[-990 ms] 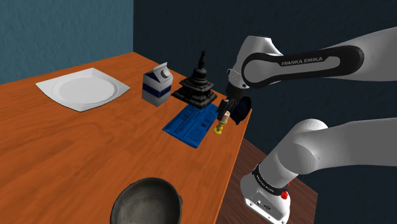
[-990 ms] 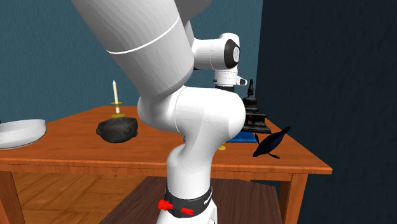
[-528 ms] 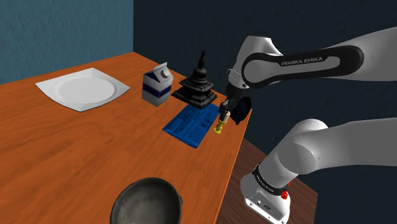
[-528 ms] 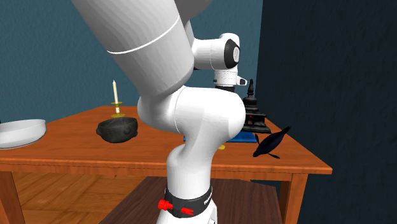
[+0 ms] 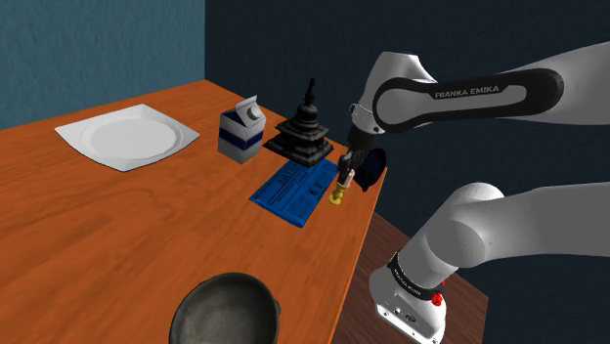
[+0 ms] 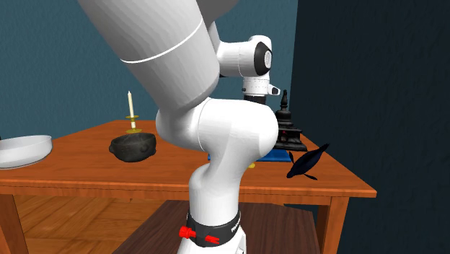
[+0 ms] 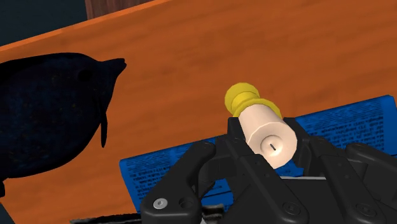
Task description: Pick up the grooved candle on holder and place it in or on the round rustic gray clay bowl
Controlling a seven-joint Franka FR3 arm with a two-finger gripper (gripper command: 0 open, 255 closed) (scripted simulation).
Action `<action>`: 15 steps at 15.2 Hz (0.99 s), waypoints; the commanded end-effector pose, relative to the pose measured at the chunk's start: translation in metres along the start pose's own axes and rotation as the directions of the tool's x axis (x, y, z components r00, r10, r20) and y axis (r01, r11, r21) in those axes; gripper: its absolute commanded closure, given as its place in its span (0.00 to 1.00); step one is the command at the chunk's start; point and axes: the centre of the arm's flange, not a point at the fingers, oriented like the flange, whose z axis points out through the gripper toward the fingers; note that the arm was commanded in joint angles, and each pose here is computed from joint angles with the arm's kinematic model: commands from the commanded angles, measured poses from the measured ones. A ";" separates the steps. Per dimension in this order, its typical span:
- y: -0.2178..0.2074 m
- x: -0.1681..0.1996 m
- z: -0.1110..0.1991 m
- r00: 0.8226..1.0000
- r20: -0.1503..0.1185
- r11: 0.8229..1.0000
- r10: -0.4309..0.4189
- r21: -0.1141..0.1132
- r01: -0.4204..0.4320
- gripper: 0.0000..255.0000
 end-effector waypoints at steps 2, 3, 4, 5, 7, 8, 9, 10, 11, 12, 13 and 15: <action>0.000 0.000 -0.015 1.000 0.000 1.000 0.000 0.000 0.000 1.00; -0.001 -0.001 -0.020 1.000 0.000 1.000 0.000 0.000 0.000 1.00; -0.001 -0.001 -0.025 1.000 0.000 1.000 0.000 0.000 0.000 1.00; -0.001 -0.001 -0.030 1.000 0.000 1.000 0.000 0.000 0.000 1.00; -0.001 -0.001 -0.041 1.000 0.000 1.000 0.000 0.000 0.000 1.00; -0.002 -0.002 -0.046 1.000 0.000 1.000 0.000 0.000 0.000 1.00; -0.002 -0.002 -0.052 1.000 0.000 1.000 0.000 0.000 0.000 1.00; -0.002 -0.002 -0.057 1.000 0.000 1.000 0.000 0.000 0.000 1.00; -0.002 -0.002 -0.062 1.000 0.000 1.000 0.000 0.000 0.000 1.00; -0.002 -0.003 -0.067 1.000 0.000 1.000 0.000 0.000 0.000 1.00; -0.003 -0.003 -0.073 1.000 0.000 1.000 0.000 0.000 0.000 1.00; -0.003 -0.003 -0.083 1.000 0.000 1.000 0.000 0.000 0.000 1.00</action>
